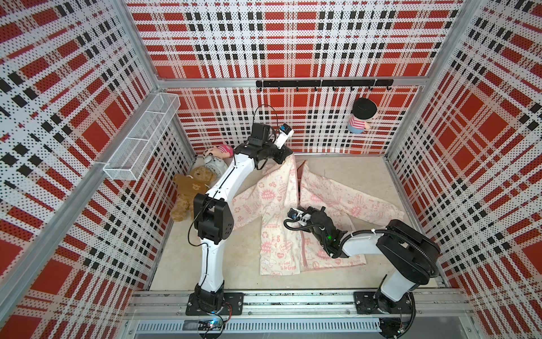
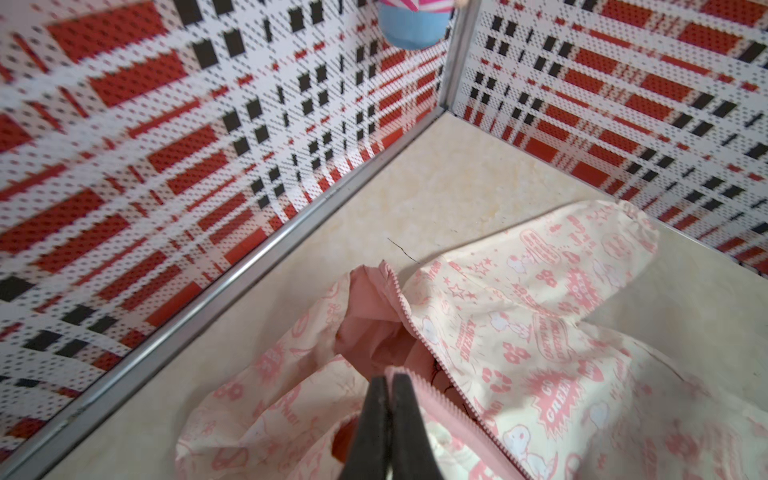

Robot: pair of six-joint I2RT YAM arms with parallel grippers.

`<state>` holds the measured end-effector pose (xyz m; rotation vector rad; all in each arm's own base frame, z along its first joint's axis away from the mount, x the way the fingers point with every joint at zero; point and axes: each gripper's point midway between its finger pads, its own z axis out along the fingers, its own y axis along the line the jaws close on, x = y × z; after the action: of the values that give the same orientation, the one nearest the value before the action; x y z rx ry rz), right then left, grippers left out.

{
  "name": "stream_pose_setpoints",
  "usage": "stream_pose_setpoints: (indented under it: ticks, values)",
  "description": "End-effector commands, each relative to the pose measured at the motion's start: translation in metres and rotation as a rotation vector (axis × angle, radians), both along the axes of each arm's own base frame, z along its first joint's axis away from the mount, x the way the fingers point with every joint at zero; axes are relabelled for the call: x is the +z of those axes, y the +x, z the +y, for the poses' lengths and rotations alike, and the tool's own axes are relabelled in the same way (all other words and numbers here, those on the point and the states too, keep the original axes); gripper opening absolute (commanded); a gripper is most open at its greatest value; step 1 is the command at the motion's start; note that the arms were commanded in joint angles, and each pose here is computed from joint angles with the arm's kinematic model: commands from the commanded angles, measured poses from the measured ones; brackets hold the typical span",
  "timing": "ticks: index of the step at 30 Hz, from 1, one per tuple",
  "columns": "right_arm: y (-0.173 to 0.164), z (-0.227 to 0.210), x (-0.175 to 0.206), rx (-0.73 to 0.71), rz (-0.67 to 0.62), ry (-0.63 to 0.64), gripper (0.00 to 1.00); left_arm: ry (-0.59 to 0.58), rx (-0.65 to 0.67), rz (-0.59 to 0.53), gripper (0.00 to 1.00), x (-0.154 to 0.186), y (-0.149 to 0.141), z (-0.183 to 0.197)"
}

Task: Unzip the jacket
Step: Unzip the zipper on the jacket.

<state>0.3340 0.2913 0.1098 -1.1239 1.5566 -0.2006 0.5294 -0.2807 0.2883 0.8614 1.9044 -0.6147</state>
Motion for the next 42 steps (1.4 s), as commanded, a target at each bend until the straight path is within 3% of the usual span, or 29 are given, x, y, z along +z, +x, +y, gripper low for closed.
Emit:
stream_pose_setpoints:
  ticks: [1,11,19,36,42]
  values:
    - [-0.022,0.007,-0.026,0.046,0.185,-0.032,0.0,-0.067,0.156,-0.176,0.0,0.045,0.044,0.019]
    - [-0.073,0.032,-0.058,-0.017,0.526,-0.023,0.0,0.028,0.317,-0.145,0.0,-0.016,0.089,0.035]
    - [-0.129,0.037,-0.081,0.007,0.741,-0.017,0.0,-0.002,0.385,-0.129,0.0,-0.035,0.103,0.055]
    - [-0.202,0.018,-0.092,-0.028,0.882,-0.064,0.0,-0.04,0.49,-0.156,0.0,-0.033,0.122,0.086]
    - [-0.203,0.007,-0.085,-0.117,0.872,-0.038,0.0,-0.037,0.495,-0.165,0.0,-0.034,0.118,0.089]
